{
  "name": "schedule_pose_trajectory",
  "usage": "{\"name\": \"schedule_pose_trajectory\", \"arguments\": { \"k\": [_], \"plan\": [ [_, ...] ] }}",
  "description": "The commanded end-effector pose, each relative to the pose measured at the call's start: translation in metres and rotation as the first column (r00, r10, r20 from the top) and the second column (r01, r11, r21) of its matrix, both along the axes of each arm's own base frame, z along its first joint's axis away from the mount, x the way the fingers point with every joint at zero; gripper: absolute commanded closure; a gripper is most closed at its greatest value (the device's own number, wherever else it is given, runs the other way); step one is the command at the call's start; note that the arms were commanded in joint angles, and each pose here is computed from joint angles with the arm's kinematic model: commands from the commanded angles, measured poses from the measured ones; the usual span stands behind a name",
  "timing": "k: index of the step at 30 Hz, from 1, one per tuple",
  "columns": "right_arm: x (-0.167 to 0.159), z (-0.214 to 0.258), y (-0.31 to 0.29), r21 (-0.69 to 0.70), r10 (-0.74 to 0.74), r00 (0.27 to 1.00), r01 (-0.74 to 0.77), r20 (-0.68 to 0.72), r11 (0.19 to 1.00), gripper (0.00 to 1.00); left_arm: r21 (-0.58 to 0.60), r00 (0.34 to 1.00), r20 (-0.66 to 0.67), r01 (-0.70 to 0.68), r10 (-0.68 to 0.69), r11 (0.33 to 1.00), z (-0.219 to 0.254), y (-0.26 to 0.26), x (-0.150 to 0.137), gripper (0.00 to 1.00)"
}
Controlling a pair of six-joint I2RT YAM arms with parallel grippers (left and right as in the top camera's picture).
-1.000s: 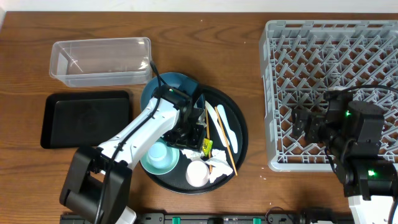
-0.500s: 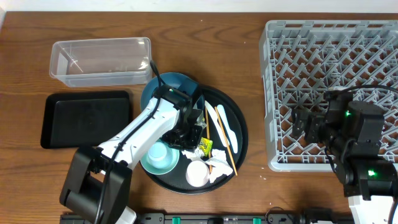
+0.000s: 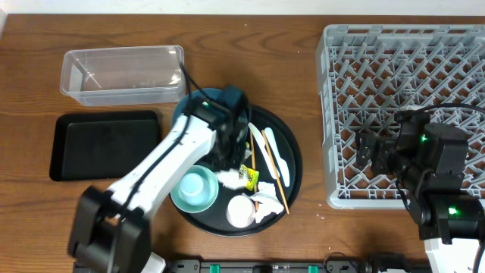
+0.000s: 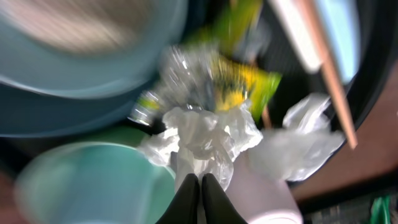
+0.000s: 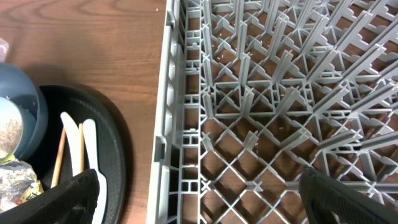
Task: Sort waste into correct bins and load items into the dishwasher rack
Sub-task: 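Carry the wrappers left and drop them into the clear bin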
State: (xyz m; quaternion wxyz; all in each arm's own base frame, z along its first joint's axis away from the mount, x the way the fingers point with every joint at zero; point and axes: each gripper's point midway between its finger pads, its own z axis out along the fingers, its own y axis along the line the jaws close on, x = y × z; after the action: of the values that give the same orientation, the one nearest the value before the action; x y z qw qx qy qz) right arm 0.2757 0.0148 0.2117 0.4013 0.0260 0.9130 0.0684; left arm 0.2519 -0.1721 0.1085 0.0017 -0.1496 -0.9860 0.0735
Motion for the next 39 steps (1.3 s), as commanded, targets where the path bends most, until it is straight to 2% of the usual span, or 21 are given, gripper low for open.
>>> {"name": "schedule_pose_trajectory", "arguments": {
  "k": [1,4,7,11,16,18,21,26,28,29,31,35,39],
  "plan": [
    [0.001,0.01,0.005,0.01,0.015,1.0,-0.015,0.024,1.0,0.01,0.082,0.957,0.289,-0.041,0.016,0.996,0.06,0.021,0.041,0.94],
    [0.001,0.01,0.005,0.01,0.015,1.0,-0.015,0.023,1.0,0.01,0.123,0.899,0.435,-0.121,0.056,0.985,0.094,0.042,0.065,0.94],
    [0.001,0.01,0.005,0.01,0.015,1.0,-0.016,0.023,1.0,0.01,0.107,0.846,0.521,-0.193,0.111,0.975,0.112,0.064,0.088,0.94],
    [0.001,0.01,0.005,0.01,0.015,1.0,-0.015,0.022,1.0,0.01,0.037,0.761,0.601,-0.33,0.243,0.943,0.126,0.102,0.123,0.94],
    [0.001,0.01,0.005,0.01,0.015,1.0,-0.015,0.02,1.0,0.01,-0.082,0.581,0.717,-0.478,0.385,0.874,0.145,0.16,0.18,0.94],
    [0.001,0.01,0.005,0.01,0.015,1.0,-0.015,0.02,1.0,0.01,-0.108,0.546,0.73,-0.5,0.41,0.859,0.143,0.173,0.196,0.94],
    [0.001,0.01,0.005,0.011,0.015,1.0,-0.015,0.02,1.0,0.01,-0.119,0.549,0.713,-0.519,0.437,0.847,0.124,0.186,0.212,0.94],
    [0.001,0.01,0.005,0.028,0.001,1.0,-0.001,0.018,1.0,0.01,-0.065,0.606,0.652,-0.554,0.455,0.83,0.075,0.201,0.223,0.92],
    [0.001,0.01,0.005,0.028,0.001,1.0,-0.001,0.018,1.0,0.01,-0.049,0.621,0.636,-0.561,0.459,0.826,0.063,0.204,0.224,0.6],
    [0.001,0.01,0.005,0.027,0.001,1.0,-0.001,0.017,1.0,0.01,-0.046,0.624,0.632,-0.562,0.46,0.826,0.06,0.204,0.225,0.52],
    [0.0,0.009,0.005,0.027,0.001,1.0,-0.001,0.017,1.0,0.01,-0.048,0.622,0.634,-0.561,0.459,0.827,0.062,0.204,0.225,0.41],
    [0.0,0.009,0.005,0.027,0.001,1.0,-0.001,0.013,1.0,0.01,-0.127,0.64,0.616,-0.494,0.459,0.86,0.08,0.18,0.218,0.37],
    [0.0,0.009,0.005,0.027,0.001,1.0,-0.001,0.013,1.0,0.01,-0.327,0.762,0.49,-0.29,0.424,0.899,0.1,0.106,0.19,0.37]
  ]
}}
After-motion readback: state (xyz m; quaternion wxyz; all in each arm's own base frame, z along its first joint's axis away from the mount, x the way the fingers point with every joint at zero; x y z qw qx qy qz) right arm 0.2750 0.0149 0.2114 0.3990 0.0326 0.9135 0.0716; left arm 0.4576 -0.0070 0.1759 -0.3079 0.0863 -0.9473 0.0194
